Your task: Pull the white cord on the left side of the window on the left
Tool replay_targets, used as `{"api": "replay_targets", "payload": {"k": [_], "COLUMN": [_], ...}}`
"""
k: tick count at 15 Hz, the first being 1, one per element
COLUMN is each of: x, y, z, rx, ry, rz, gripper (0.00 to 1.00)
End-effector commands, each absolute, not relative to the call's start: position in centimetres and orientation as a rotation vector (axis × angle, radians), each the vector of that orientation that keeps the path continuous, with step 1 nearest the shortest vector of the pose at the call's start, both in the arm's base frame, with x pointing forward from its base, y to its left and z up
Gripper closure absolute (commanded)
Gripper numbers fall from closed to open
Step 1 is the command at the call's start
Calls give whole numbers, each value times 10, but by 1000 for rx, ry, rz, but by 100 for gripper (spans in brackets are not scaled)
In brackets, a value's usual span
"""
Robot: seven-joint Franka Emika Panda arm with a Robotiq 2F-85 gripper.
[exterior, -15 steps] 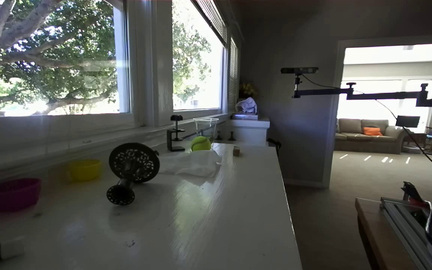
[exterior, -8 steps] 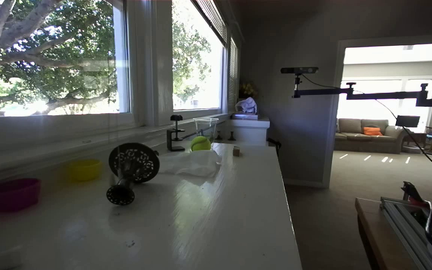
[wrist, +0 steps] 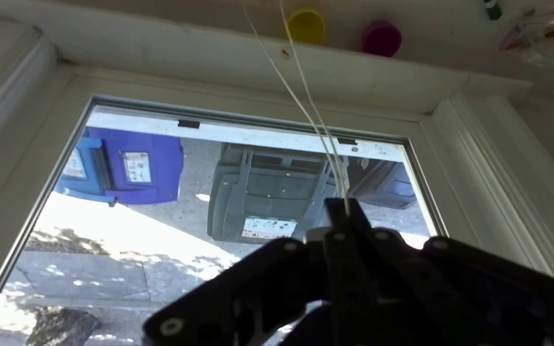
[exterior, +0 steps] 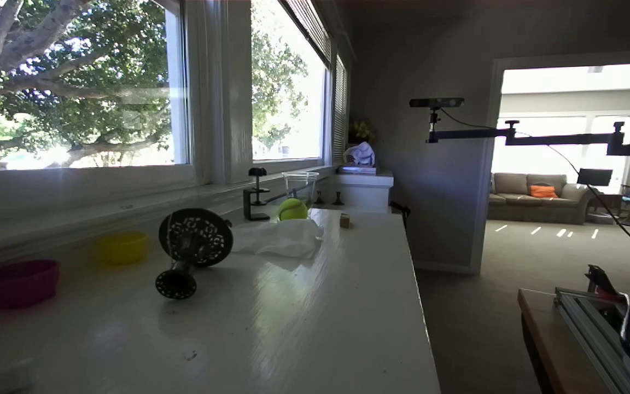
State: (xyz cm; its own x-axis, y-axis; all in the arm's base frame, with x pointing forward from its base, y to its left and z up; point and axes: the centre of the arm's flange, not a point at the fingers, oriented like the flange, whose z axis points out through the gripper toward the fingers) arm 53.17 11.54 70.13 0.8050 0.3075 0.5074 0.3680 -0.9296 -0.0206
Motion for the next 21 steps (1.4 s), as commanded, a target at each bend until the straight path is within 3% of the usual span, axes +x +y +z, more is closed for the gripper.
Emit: {"api": "replay_targets", "payload": {"k": [1, 10, 21], "x": [513, 512, 520], "y": [90, 90, 132], "z": [649, 648, 752], "rx": [-2970, -2968, -2839], "ry": [-412, -347, -582], "rz": [-571, -535, -1081], "gripper": [100, 100, 100]}}
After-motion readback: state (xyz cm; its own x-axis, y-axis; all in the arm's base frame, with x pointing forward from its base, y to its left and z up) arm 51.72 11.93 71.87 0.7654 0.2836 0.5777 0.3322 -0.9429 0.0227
